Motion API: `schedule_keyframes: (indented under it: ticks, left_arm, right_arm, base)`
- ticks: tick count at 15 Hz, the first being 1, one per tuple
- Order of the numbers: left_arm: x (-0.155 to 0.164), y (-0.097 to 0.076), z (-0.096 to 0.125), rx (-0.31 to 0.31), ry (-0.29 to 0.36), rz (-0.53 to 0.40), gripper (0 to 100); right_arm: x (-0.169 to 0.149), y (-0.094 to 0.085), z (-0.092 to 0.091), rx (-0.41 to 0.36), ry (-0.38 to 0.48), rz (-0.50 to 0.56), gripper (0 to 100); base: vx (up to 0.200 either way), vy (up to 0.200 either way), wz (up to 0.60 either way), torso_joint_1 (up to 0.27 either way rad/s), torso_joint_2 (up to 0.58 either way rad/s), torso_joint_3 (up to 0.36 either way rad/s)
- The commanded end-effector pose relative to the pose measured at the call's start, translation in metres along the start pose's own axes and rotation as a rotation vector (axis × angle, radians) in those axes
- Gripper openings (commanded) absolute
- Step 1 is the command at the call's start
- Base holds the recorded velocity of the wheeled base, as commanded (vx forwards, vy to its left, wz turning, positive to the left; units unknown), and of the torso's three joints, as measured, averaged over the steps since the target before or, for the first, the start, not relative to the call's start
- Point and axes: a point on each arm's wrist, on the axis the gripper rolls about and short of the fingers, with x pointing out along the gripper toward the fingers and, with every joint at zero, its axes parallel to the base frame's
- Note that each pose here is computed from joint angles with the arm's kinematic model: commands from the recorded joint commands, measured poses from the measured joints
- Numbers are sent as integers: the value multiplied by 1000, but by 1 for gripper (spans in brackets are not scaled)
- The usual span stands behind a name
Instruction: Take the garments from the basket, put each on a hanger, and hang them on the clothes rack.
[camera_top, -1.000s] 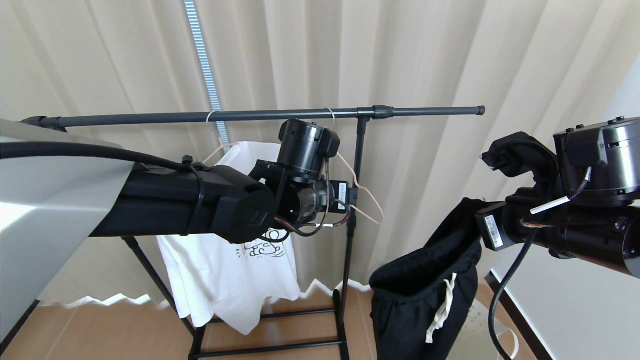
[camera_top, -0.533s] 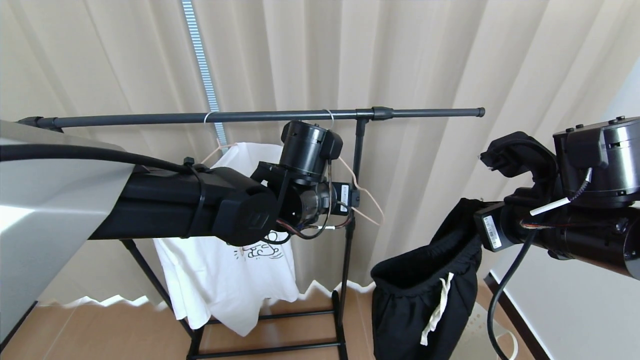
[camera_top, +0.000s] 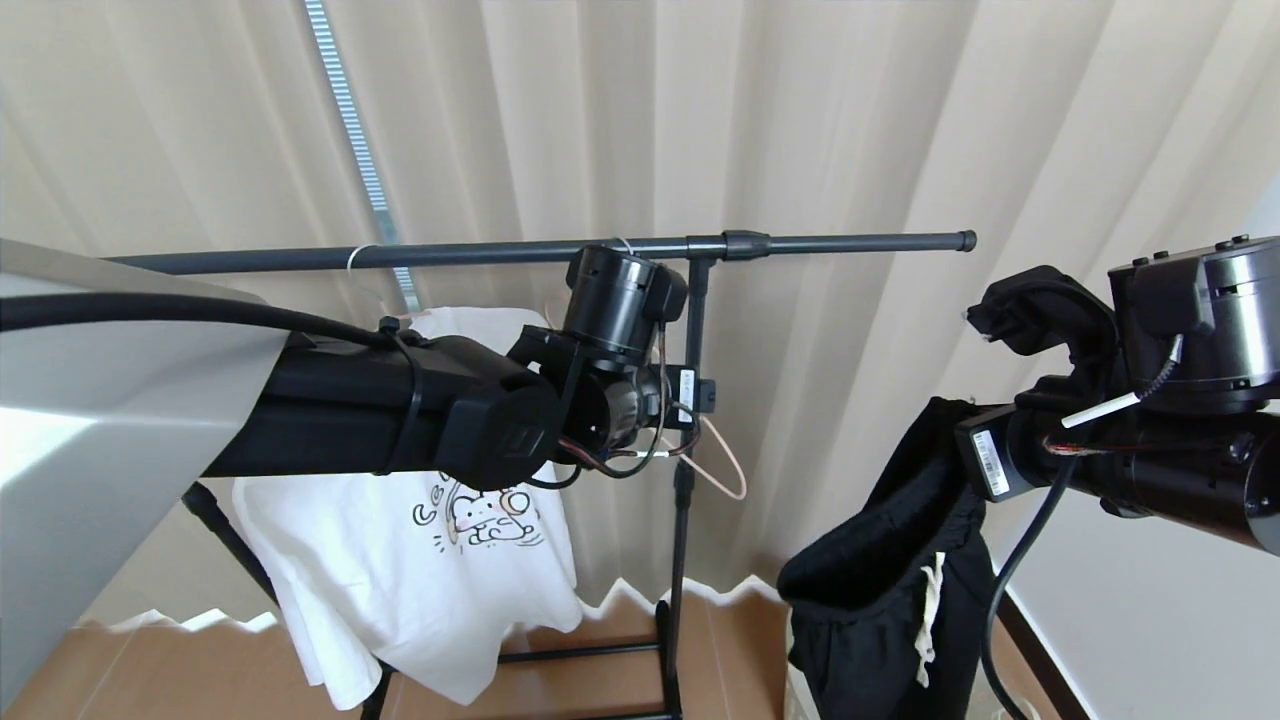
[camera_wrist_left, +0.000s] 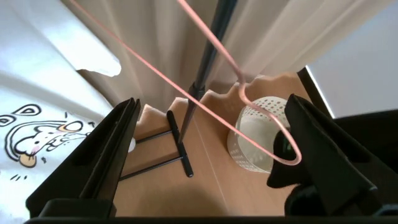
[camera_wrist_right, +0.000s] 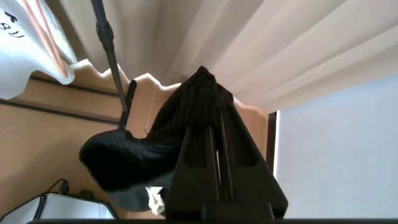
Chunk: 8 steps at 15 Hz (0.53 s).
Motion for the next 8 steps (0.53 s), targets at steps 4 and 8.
schedule_keyframes:
  ticks: [4, 8]
  left_arm:
    - [22, -3, -14, 5, 32, 20, 100]
    - [44, -11, -28, 4, 46, 68, 100]
  right_arm:
    - [0, 1, 0, -1, 0, 2, 0]
    - [0, 0, 0, -1, -2, 2, 0]
  base:
    - [0, 0, 0, 0, 0, 0]
    - [0, 0, 0, 0, 0, 0]
